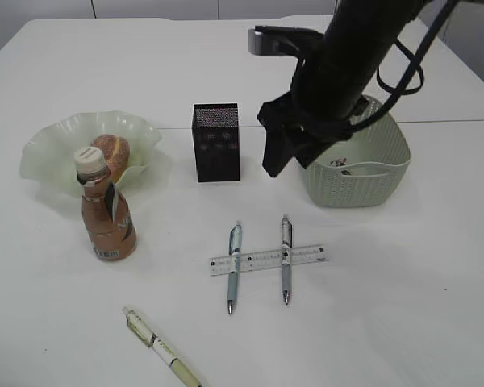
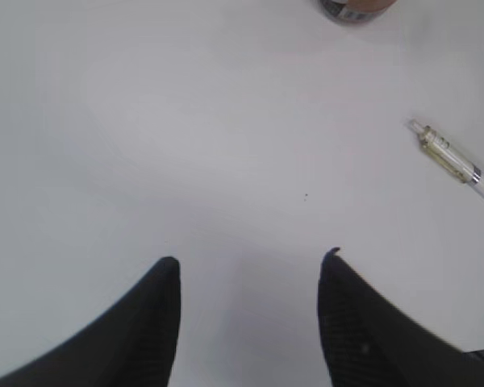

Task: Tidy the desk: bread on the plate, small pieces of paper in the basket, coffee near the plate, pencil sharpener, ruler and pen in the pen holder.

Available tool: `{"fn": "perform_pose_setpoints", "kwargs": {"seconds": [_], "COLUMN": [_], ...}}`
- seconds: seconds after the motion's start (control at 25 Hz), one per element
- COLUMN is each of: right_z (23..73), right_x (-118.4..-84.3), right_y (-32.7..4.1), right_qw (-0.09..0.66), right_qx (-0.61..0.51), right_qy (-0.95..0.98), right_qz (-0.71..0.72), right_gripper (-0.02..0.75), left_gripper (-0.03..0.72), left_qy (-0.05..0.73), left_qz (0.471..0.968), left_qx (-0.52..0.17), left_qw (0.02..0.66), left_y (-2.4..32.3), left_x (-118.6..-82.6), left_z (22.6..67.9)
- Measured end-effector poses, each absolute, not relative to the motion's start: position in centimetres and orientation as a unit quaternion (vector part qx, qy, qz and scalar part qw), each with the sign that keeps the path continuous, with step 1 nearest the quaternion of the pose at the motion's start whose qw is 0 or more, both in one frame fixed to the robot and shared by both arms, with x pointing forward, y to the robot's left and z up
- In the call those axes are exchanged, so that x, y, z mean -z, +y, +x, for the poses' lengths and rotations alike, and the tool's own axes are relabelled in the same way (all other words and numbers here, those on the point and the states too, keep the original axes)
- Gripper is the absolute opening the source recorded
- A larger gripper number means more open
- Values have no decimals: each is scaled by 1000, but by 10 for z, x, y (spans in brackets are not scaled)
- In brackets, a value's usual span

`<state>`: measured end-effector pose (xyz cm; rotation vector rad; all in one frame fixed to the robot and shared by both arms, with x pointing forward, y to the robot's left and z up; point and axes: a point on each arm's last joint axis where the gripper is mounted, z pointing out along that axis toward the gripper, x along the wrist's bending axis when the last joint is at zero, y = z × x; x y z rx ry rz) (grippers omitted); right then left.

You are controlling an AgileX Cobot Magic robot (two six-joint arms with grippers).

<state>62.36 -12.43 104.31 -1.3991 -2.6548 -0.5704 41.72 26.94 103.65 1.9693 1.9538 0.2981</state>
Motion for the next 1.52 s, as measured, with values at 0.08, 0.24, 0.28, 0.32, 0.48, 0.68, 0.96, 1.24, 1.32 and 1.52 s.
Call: {"fn": "perform_pose_setpoints", "kwargs": {"seconds": [0.08, 0.24, 0.28, 0.32, 0.48, 0.68, 0.96, 1.24, 1.32, 1.52], "right_z": [620, 617, 616, 615, 611, 606, 606, 613, 615, 619], "right_x": [-1033, -1026, -1026, -1026, -1025, -1022, -988, -955, -950, -932], "right_y": [-126, -125, -125, -123, -115, -102, -83, -76, -76, -74], "right_qw": [55, 63, 60, 54, 26, 13, 25, 14, 13, 17], "right_qx": [171, 160, 161, 161, 157, 155, 125, 90, 87, 79], "right_qy": [-866, -870, -877, -893, -949, -977, -990, -995, -995, -996], "right_qz": [-466, -462, -448, -417, -271, -143, -60, -40, -39, -40], "right_gripper": [440, 440, 440, 440, 440, 439, 439, 439, 439, 439], "left_gripper": [396, 396, 394, 392, 387, 385, 384, 382, 377, 374], "left_qy": [689, 688, 688, 688, 687, 687, 684, 683, 682, 681], "left_qz": [696, 697, 697, 697, 697, 698, 701, 700, 699, 698], "left_qx": [-107, -109, -109, -110, -110, -112, -118, -123, -125, -129], "left_qw": [174, 172, 172, 172, 171, 170, 166, 170, 174, 179], "left_y": [270, 270, 270, 270, 270, 271, 272, 272, 272, 272], "left_x": [-1037, -1037, -1037, -1037, -1037, -1037, -1037, -1037, -1037, -1038], "left_z": [417, 417, 417, 417, 417, 417, 418, 419, 419, 421]}}
